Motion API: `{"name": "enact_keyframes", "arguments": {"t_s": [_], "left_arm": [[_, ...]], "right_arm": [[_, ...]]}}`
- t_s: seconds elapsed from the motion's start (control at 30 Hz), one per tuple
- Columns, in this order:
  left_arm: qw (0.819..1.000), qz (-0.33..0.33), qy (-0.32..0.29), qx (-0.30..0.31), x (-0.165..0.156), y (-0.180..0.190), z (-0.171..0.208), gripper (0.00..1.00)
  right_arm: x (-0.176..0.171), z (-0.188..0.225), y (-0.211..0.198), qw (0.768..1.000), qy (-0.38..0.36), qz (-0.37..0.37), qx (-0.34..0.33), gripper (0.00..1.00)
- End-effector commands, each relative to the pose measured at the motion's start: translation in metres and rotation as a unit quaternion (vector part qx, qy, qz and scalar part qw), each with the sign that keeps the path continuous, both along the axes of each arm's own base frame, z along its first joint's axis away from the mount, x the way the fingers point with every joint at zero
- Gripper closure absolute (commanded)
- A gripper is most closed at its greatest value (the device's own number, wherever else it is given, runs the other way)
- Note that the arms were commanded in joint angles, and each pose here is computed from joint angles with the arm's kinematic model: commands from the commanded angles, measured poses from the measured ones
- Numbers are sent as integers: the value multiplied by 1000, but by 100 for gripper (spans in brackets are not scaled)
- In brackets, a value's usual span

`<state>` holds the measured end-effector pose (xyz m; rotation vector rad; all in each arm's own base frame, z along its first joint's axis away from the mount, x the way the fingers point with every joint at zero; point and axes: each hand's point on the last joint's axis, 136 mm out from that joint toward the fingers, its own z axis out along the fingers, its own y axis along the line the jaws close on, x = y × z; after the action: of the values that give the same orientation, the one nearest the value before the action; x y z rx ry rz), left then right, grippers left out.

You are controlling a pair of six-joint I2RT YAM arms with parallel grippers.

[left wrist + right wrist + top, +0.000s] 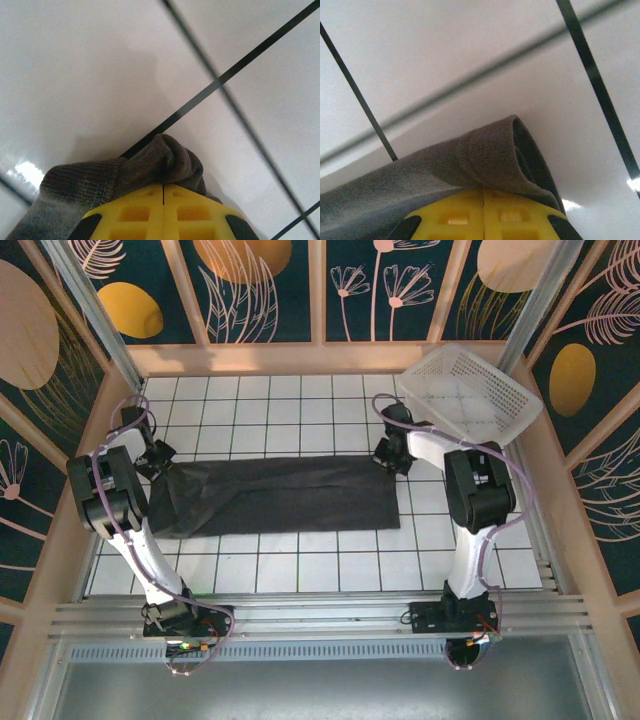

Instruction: Fold and stack the t-shirts

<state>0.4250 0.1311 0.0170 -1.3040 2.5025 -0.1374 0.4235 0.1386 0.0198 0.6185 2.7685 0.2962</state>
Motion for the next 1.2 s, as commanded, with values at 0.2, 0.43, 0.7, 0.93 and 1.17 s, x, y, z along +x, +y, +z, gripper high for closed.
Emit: {"name": "enact_keyframes", "arguments": {"t_s": [0.2, 0.43, 0.7, 0.93, 1.17], "left_arm": [[998, -22, -61, 6, 34, 3, 41, 79], [984, -121, -133, 7, 13, -80, 97, 61], [963, -238, -108, -66, -29, -147, 50, 66], [959, -260, -100, -59, -33, -147, 34, 65], [960, -264, -84, -44, -32, -143, 17, 65]], "right_arm": [[78, 24, 0, 994, -56, 85, -34, 84], [56, 104, 62, 975, -148, 164, 19, 64], [-24, 129, 154, 918, -148, 293, 223, 56], [-40, 129, 165, 914, -137, 294, 245, 55], [-42, 133, 169, 912, -139, 294, 251, 55]]}}
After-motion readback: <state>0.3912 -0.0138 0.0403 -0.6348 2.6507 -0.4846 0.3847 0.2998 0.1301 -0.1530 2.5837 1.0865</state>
